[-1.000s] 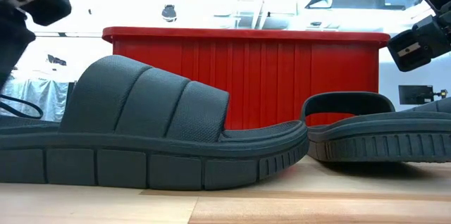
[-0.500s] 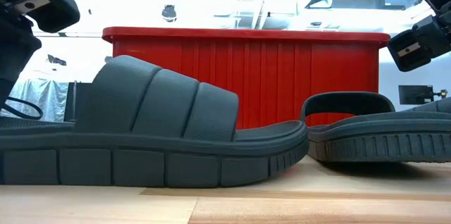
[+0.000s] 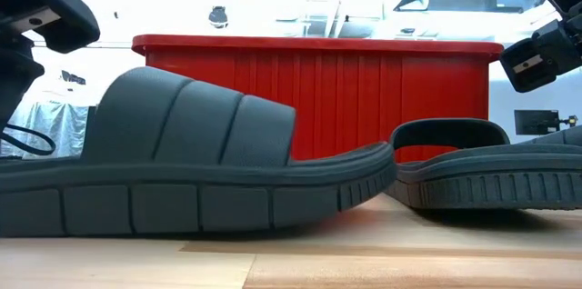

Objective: Pick and place slides into bin
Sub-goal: Put the black slide into the red container

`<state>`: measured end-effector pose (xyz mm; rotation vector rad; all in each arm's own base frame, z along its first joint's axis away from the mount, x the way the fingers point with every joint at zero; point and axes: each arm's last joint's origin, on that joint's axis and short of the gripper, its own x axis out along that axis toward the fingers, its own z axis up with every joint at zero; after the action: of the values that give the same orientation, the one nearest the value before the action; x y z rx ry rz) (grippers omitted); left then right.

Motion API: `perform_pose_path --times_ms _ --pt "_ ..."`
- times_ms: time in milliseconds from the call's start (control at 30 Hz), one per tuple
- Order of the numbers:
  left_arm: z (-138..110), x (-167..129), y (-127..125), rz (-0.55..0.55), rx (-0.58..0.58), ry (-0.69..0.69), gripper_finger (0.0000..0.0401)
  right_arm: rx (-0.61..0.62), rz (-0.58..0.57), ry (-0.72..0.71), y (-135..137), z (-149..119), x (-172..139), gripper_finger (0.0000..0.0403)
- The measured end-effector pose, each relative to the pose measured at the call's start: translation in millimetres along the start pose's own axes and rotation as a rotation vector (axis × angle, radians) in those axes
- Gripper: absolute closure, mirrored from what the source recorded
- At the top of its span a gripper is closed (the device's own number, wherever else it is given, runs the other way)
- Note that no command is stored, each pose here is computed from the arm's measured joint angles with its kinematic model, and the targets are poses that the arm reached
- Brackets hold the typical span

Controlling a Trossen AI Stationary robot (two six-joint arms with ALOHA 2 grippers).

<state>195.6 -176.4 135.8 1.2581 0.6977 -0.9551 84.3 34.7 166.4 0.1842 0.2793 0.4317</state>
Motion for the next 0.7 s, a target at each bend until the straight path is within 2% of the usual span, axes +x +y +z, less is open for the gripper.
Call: perform_pose_path --times_ms 300,700 --pt "0.1 -0.6 0.3 0.002 0.026 0.002 0.0387 0.000 0.000 0.000 0.0 0.0 0.0 0.0301" --pt "0.0 -0.6 0.3 0.012 0.028 0.016 0.0396 0.000 0.000 0.000 0.0 0.0 0.0 0.0301"
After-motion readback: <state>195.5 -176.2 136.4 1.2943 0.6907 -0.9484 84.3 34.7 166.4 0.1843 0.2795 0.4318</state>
